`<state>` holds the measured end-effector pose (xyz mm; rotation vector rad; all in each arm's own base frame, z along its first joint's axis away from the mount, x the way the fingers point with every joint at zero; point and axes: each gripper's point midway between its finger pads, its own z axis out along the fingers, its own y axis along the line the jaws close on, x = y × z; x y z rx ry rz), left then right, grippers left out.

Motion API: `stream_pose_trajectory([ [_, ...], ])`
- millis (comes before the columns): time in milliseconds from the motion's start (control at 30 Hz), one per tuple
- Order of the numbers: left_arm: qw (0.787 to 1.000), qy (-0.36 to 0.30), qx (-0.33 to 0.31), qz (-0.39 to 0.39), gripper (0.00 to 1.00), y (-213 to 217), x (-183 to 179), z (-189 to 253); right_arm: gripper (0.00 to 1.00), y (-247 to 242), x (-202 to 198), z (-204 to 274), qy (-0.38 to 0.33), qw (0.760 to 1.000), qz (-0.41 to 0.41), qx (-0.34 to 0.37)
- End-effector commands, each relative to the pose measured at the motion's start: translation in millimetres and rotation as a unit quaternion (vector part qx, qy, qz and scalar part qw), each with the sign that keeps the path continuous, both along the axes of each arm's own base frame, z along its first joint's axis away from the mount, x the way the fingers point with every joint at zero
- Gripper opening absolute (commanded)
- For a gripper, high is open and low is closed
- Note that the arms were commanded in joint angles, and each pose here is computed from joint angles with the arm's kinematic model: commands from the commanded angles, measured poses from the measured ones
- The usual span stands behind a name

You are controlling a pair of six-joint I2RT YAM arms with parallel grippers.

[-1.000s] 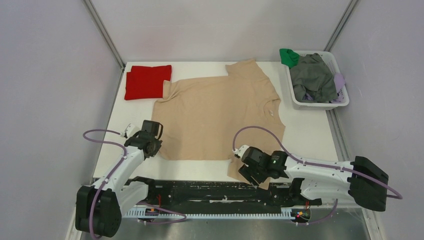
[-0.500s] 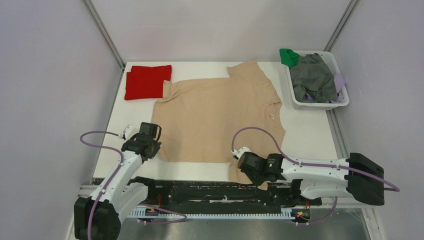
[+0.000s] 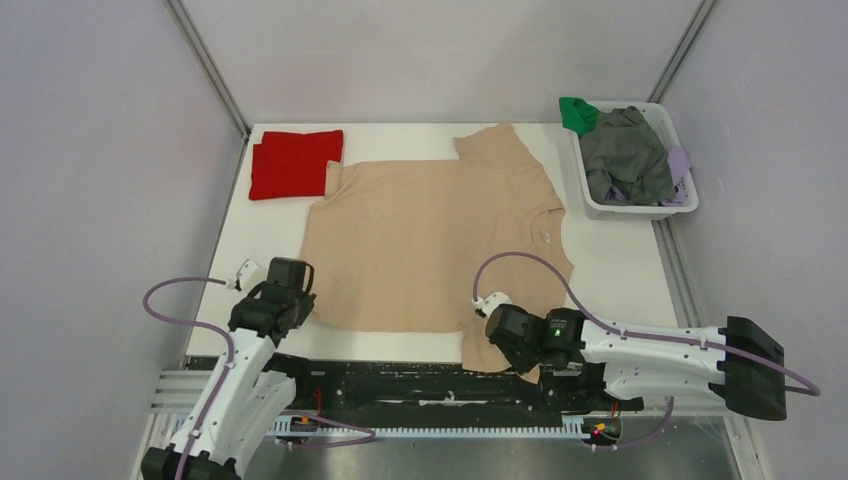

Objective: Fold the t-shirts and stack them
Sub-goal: Grab the side of the flattened tshirt closest away from the robot with both arms, then fold the flattened tshirt in 1/3 of the way

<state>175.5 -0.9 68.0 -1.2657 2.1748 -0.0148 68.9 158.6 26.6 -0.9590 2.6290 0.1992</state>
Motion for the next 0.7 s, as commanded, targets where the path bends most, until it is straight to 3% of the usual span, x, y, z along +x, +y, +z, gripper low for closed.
stream_pose_trajectory([
  [0, 1.0, -0.01, -0.002, -0.022, 0.02, -5.0, 13.7, 7.1, 0.0, 21.8, 53.9, 35.3, -0.097, 0.992, -0.059, 0.046],
  [200, 0.998, -0.025, 0.01, -0.054, 0.02, -10.8, 44.6, 25.6, 0.0, 41.8, 114.7, 78.4, -0.168, 0.973, -0.099, 0.12],
  [667, 0.997, -0.02, 0.056, -0.046, 0.02, -2.0, 111.0, 38.9, 0.0, 15.6, 220.4, 109.2, -0.235, 0.95, -0.183, 0.089],
])
